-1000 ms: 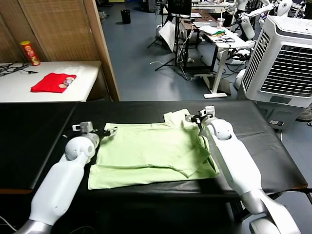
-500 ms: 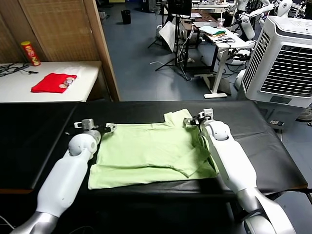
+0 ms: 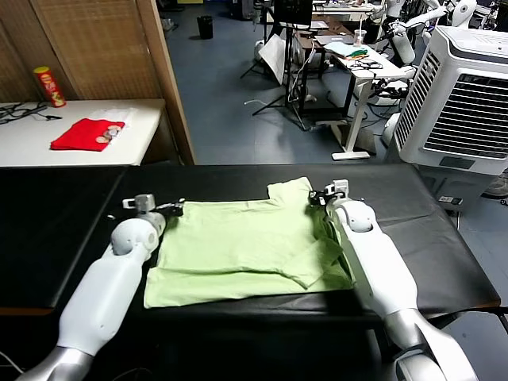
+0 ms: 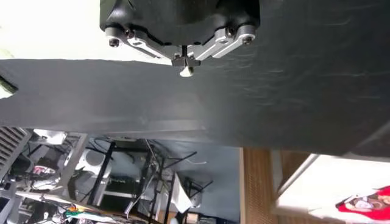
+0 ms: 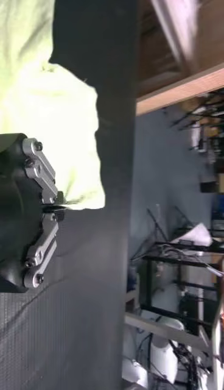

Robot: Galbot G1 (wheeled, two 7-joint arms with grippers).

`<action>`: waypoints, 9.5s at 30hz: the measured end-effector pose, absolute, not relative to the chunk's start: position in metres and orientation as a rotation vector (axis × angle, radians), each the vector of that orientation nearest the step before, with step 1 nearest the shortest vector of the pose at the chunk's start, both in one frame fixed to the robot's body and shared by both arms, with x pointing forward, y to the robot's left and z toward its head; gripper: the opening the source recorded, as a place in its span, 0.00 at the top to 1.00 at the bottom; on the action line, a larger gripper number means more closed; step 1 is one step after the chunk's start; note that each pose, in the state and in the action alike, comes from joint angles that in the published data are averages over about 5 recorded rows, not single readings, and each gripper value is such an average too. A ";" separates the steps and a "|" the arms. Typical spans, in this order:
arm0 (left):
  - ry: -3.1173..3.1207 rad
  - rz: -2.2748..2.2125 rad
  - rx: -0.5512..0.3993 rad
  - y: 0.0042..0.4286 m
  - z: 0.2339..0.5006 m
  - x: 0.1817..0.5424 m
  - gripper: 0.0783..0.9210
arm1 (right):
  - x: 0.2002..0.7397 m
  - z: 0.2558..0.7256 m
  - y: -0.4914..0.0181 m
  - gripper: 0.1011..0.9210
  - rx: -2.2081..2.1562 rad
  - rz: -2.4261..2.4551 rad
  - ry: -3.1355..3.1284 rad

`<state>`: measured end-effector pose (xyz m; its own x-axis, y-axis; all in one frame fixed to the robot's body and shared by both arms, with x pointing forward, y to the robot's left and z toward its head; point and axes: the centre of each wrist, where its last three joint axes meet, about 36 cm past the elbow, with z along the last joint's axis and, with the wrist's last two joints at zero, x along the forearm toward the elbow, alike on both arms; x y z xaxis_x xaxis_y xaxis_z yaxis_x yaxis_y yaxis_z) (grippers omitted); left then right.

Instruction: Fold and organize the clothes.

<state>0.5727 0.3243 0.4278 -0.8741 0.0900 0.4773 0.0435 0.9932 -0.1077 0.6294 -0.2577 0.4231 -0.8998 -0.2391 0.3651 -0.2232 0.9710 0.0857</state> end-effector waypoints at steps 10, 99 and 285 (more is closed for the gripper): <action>-2.717 0.075 -0.125 0.335 0.464 0.515 0.94 | 0.558 0.456 -0.274 0.95 0.366 -0.030 -2.780; -2.595 0.175 -0.026 0.332 0.463 0.360 0.15 | 0.494 0.453 -0.261 0.15 0.303 0.136 -2.672; -2.806 0.421 -0.182 0.275 0.421 0.351 0.15 | 0.396 0.400 -0.152 0.15 0.477 0.542 -2.768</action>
<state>0.3515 0.2746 0.4212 -0.9479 0.1670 0.2713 0.0800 0.9491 -0.3046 0.3964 -0.1520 0.4003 -0.9063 -0.2640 0.3300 -0.3689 0.8751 -0.3133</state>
